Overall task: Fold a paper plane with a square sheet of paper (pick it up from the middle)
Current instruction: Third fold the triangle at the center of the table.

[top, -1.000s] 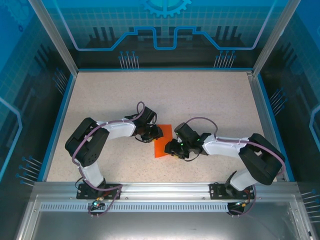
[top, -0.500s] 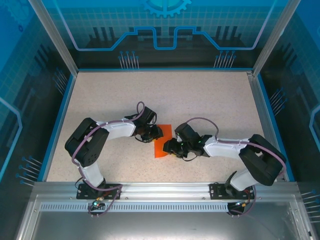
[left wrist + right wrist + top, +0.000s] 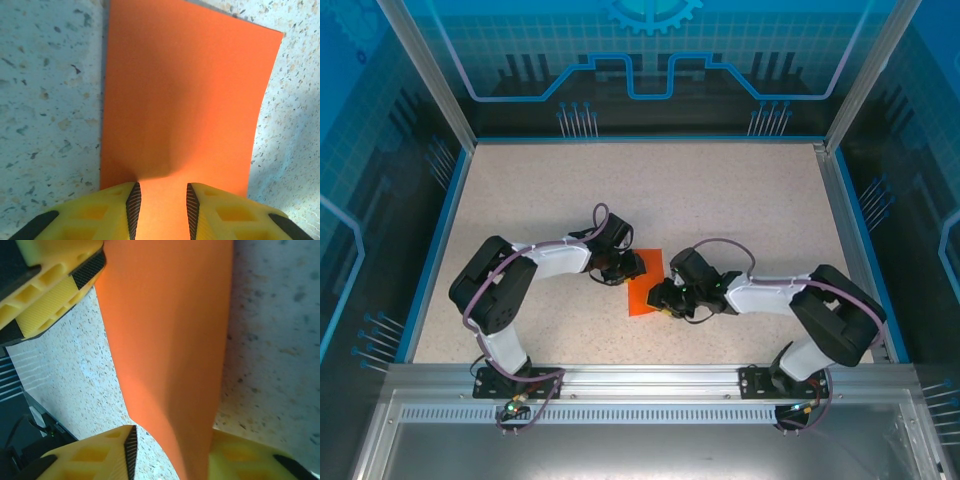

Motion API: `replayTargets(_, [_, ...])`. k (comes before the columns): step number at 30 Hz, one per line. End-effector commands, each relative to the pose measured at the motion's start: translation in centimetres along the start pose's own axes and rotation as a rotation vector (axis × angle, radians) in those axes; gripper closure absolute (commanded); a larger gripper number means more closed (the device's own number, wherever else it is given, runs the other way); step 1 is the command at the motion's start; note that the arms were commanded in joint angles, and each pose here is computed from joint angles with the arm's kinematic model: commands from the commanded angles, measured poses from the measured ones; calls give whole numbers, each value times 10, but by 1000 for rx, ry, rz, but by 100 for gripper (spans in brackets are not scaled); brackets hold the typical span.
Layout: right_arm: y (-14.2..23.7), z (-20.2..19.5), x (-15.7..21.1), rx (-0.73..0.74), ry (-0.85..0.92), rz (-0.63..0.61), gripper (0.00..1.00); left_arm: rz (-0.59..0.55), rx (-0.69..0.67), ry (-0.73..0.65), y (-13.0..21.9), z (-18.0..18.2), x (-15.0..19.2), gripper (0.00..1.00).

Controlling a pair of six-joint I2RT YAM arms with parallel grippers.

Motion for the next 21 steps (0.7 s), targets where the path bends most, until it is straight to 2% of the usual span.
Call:
replayTargets(1, [8,-9,0,11,-51,-49,68,15,-91,24,1,23,7,66])
replayTargets(5, [17,-12,-2,22,-56,-87,79,22,-89,24,0,23,8,66])
replayTargets(8, [22,-9,-5,18,-37,-102,97,27,-58,13,2,17,8,66])
replayTargets(9, [22,-8,-6,17,-29,-100,100,31,-39,5,3,13,9,66])
replayTargets(12, [22,-5,-8,31,-10,-92,100,32,46,-42,15,-5,9,65])
replayTargets(16, [23,-8,-9,67,-19,-68,100,-24,116,-93,38,-24,1,61])
replayTargets(21, [23,-9,-9,104,-8,-37,100,-81,96,-74,45,-17,-15,61])
Point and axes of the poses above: each hand's point on the last joint's axis, 136 mm out from that joint toward the fingers, its own y axis back along the fingers, its own z axis along the line the jaws close on, x = y × z, the point moved 5 cm from there along y, back along the fingers, and after that the axes turned 9 degrees about y, right-handed, at the moved point
